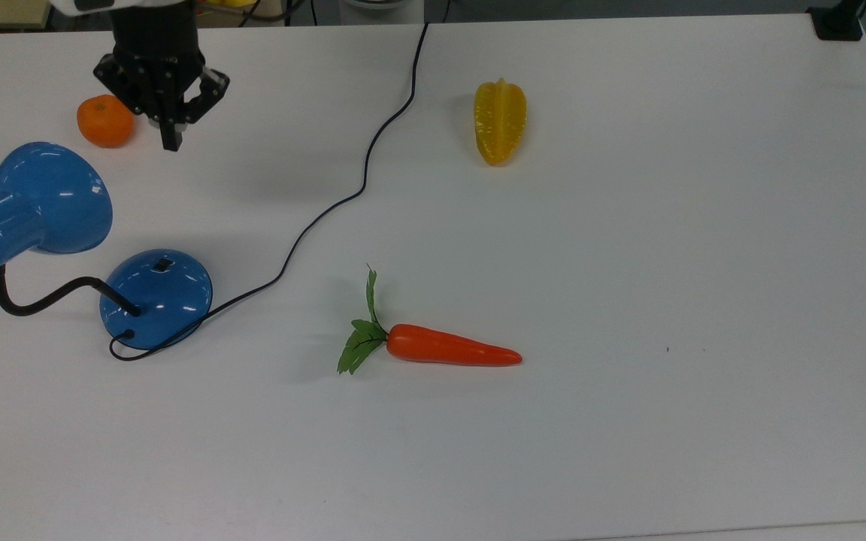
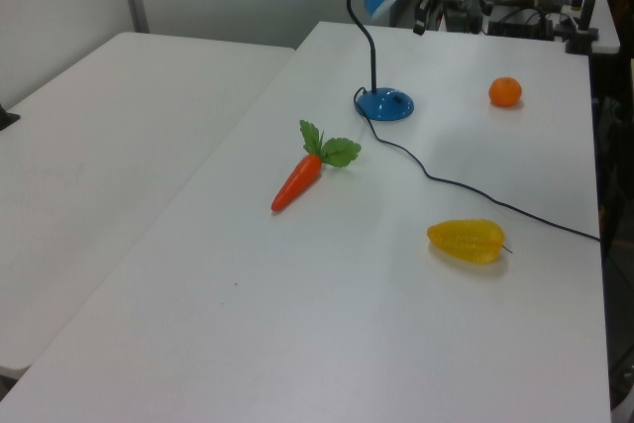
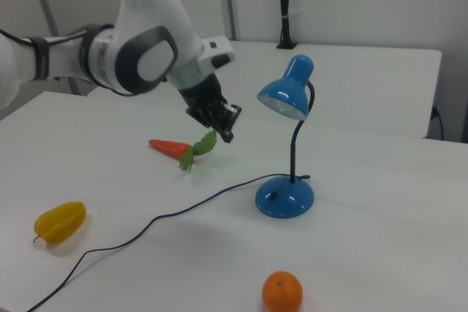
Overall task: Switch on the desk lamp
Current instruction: 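Move the gripper over the blue lamp base and lower toward its switch, then press down on the switch on the lamp base with the gripper, then lift the gripper up off the lamp base and withdraw it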
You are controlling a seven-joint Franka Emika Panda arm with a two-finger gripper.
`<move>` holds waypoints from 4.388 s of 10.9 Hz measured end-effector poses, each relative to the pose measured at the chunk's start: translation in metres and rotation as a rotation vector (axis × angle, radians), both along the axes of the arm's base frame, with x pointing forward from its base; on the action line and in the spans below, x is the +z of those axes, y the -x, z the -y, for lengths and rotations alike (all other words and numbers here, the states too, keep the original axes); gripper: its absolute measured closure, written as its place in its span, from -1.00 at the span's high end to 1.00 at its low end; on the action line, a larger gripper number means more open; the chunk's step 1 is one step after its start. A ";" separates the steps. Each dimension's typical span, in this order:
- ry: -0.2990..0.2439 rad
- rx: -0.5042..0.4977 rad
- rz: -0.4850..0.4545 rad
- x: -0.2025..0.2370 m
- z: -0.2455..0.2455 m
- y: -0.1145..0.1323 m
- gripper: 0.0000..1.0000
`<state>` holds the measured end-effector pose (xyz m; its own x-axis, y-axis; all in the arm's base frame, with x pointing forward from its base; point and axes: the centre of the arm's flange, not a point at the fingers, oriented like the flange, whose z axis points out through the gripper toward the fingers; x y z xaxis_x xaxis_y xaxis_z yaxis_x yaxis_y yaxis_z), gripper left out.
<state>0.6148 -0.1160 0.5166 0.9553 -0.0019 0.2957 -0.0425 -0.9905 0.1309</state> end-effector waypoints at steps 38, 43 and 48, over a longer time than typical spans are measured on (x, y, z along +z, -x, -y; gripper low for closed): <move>0.089 0.030 0.101 -0.187 0.049 -0.048 -0.98; 0.093 0.019 0.118 -0.174 0.057 -0.049 -0.98; 0.056 0.023 0.006 -0.140 0.038 -0.040 -0.98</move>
